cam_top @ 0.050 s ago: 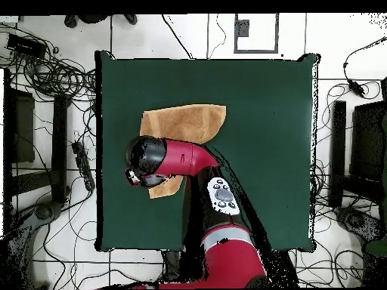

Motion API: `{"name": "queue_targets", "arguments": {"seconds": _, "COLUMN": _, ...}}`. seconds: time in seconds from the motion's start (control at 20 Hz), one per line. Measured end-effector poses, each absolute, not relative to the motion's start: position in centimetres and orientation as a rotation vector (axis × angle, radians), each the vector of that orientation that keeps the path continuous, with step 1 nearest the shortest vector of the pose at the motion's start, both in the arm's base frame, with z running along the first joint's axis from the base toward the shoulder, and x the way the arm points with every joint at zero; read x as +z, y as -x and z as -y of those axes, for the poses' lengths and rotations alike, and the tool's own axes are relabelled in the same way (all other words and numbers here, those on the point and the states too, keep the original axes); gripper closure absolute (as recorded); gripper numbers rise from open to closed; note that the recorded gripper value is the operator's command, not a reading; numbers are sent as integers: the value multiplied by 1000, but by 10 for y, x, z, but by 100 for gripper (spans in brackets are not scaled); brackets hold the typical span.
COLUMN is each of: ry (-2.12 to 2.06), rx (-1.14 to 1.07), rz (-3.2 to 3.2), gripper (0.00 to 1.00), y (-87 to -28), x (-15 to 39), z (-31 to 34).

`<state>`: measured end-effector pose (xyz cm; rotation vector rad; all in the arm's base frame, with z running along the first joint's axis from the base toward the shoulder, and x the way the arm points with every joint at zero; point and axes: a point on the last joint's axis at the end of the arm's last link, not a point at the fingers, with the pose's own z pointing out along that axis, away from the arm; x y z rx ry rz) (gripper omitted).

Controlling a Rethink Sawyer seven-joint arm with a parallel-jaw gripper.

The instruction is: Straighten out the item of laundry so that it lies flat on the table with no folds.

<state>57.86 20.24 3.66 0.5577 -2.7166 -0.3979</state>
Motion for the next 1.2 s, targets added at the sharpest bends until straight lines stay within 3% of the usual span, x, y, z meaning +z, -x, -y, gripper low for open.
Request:
{"name": "queue_targets", "arguments": {"seconds": 0.6, "ry": -581, "rx": -371, "rz": 2784, "gripper": 0, "y": -600, "x": 55, "z": -197}}
{"name": "queue_targets", "arguments": {"seconds": 1.2, "ry": -667, "rx": -110, "rz": 3289, "gripper": 0, "y": -673, "x": 70, "z": -166}}
